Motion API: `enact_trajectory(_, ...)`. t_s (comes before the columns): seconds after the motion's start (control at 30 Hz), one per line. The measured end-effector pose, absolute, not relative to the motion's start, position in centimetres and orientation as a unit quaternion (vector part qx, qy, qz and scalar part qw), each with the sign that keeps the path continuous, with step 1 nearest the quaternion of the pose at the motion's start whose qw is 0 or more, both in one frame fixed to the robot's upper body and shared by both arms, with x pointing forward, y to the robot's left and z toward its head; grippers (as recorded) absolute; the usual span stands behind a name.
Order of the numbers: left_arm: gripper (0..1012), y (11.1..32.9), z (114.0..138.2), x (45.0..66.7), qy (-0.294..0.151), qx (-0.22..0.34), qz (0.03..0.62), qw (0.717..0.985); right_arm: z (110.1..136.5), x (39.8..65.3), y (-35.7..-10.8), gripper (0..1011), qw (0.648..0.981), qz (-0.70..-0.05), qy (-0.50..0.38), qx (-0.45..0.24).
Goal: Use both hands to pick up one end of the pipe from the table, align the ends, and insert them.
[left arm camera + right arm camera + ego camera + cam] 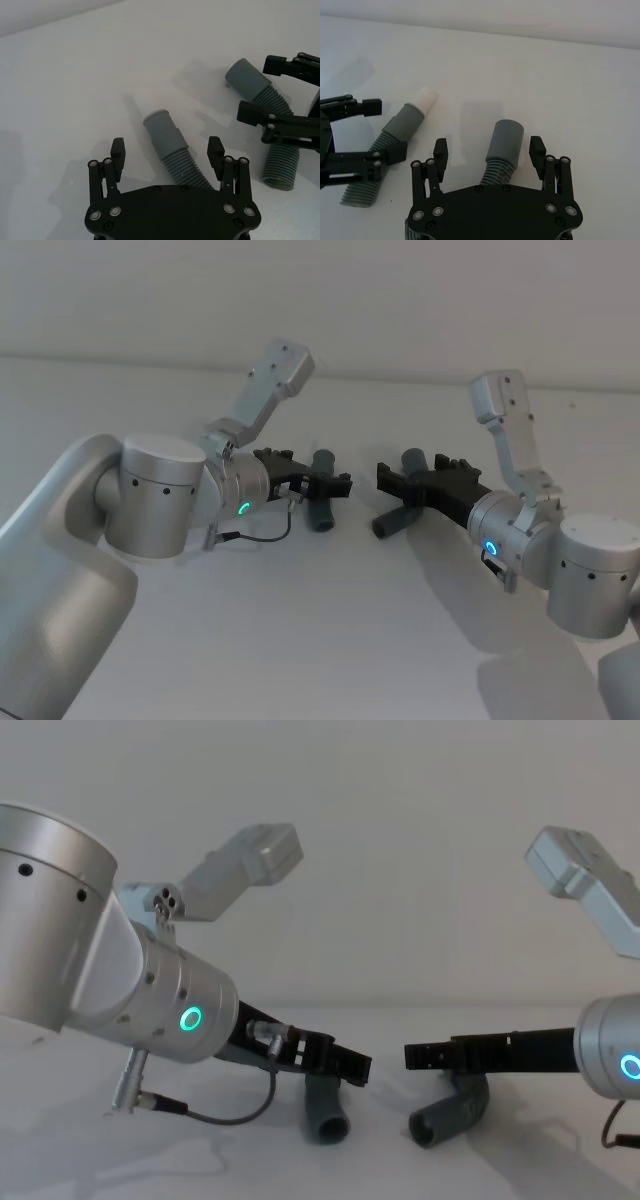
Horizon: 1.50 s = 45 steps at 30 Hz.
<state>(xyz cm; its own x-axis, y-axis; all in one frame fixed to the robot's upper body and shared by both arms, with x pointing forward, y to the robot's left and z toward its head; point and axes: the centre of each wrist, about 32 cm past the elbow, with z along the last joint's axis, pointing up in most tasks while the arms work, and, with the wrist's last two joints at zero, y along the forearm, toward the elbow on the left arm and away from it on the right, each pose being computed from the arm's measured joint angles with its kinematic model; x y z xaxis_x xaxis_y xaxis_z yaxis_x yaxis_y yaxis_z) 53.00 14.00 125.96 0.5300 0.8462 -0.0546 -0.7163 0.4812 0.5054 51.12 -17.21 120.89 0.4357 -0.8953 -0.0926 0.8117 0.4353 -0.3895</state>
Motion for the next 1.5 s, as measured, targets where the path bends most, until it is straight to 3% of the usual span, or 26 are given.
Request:
enact_trajectory(0.57, 1001, 14.1, 125.9, 53.3, 0.174, 0.222, 0.452, 0.846, 121.8, 51.5, -17.3, 996, 0.833, -0.509, 0.114, -0.185)
enact_trajectory(1.5, 1000, 13.8, 126.0, 53.2, 0.163, 0.224, 0.453, 0.847, 123.6, 51.5, -18.0, 996, 0.832, -0.479, 0.098, -0.263)
